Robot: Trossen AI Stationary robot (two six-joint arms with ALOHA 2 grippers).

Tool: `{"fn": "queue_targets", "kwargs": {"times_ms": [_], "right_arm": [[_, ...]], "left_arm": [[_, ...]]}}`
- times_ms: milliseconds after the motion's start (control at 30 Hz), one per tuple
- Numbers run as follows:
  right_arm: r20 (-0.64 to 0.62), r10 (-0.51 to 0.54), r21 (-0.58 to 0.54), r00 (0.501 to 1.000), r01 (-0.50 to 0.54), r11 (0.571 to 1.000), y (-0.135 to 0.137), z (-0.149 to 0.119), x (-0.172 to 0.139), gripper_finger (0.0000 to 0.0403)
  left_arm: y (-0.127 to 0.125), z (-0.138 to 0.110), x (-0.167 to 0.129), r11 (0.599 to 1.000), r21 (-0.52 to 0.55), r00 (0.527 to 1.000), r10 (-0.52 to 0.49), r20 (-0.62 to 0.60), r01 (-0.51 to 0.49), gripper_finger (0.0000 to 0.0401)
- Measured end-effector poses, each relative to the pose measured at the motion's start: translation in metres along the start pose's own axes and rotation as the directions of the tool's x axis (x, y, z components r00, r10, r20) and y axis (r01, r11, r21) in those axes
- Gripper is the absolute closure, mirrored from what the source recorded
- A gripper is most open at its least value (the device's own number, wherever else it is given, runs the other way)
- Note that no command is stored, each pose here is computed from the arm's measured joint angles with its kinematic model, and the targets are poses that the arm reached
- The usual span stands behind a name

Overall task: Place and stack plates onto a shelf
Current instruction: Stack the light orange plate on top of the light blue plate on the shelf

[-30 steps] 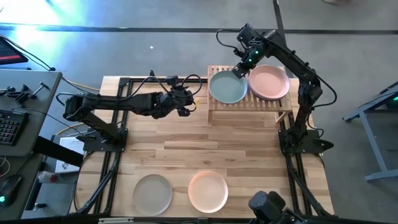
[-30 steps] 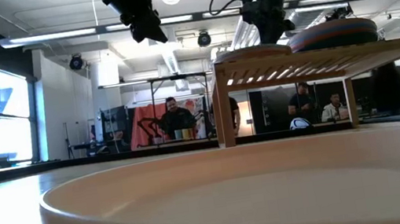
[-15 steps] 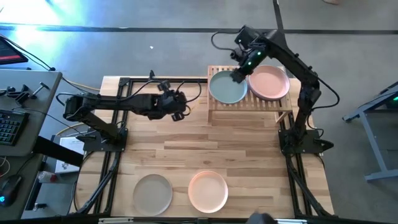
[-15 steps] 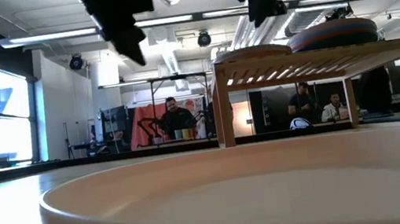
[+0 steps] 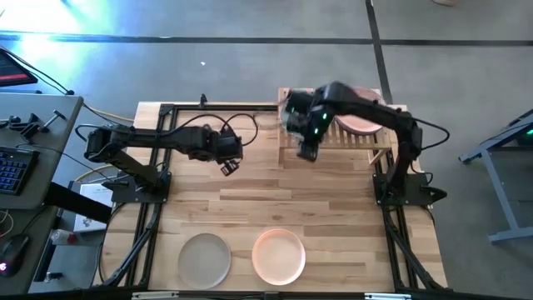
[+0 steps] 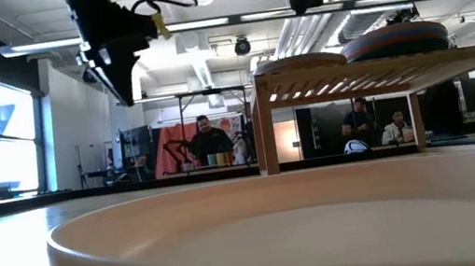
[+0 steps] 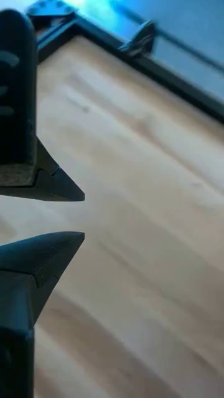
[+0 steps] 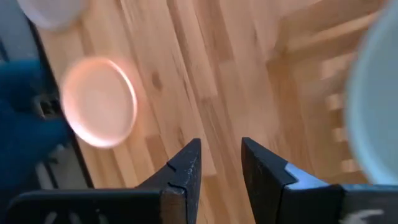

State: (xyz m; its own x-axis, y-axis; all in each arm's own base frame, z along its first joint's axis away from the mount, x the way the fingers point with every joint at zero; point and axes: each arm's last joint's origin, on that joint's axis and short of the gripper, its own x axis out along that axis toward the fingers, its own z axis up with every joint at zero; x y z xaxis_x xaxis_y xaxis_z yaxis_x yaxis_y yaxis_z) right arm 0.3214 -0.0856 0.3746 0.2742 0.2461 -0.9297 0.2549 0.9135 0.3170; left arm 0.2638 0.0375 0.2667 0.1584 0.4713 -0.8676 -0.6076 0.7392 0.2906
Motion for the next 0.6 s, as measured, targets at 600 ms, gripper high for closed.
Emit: {"fn": "queue_targets", "kwargs": {"times_ms": [600], "right_arm": [[-0.285,-0.099,0.194,0.953,0.158,0.968,0.07,-0.04,0.117,0.0311]], "left_arm": [[-0.023,-0.037,-0.02,0.986,0.156,0.983,-0.031,-0.183,0.06,0.0323]]}}
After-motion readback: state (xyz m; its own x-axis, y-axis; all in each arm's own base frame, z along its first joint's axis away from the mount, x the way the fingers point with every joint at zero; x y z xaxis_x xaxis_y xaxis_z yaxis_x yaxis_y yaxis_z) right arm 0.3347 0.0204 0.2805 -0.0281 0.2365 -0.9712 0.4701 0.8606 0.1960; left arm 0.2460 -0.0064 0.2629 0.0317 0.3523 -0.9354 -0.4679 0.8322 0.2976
